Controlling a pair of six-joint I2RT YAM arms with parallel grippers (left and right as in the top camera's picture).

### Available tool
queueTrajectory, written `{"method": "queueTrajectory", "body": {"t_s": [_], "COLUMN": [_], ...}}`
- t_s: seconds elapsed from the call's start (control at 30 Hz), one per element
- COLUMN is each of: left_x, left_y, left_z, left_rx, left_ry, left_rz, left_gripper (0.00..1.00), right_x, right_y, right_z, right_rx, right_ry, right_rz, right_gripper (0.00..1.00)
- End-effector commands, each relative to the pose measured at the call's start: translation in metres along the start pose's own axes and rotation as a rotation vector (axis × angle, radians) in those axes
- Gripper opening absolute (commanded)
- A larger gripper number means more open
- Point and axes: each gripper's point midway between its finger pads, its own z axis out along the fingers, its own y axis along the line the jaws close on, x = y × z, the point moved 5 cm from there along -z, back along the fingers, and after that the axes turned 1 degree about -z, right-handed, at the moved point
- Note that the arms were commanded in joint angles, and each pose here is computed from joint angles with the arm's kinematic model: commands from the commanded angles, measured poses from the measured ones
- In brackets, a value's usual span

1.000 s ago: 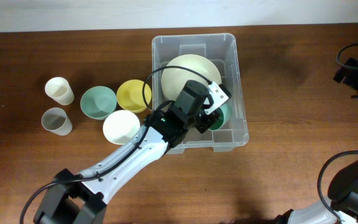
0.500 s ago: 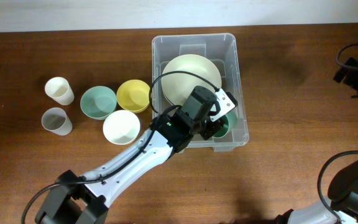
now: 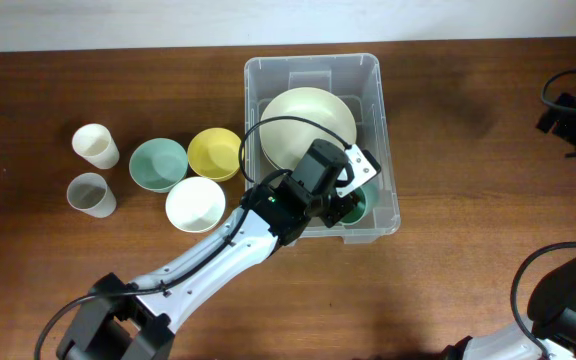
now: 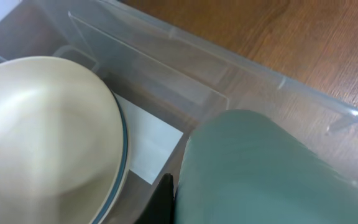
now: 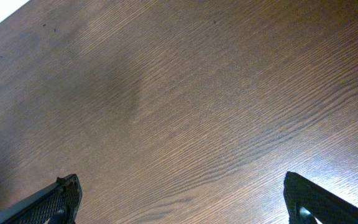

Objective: Pack container
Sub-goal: 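Carry the mint cup into the container's front right corner and release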

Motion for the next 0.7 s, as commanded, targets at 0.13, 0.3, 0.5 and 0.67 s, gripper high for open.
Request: {"method": "queueTrajectory", "body": {"t_s": [0.13,0.3,0.5,0.67], "left_x": [0.02,0.026,0.023,0.021], "left_y": [0.009,0.008,0.008,0.009], "left_z": [0.035,0.044,0.044,0.045], "left_rx": [-0.073,-0.068,-0.071,-0.073], "left_ry": [0.081,0.097,0.083,0.071], "left_rz": [0.016,0.015,0.016,0.016], "left_gripper": [0.01,0.01,0.19,0.29], "right_x": [-0.008,-0.007,-0.007,-0.008], "right_y": [0.0,0.0,0.0,0.0], "right_z": [-0.014,-0.014,-0.014,-0.014], "right_rx": [0.007,0.007,0.007,0.007], "right_ry": [-0.041,-0.041,-0.041,-0.041], "right_rz": [0.001,0.001,0.001,0.001], "right_gripper": [0.99,0.99,0.99,0.99]}}
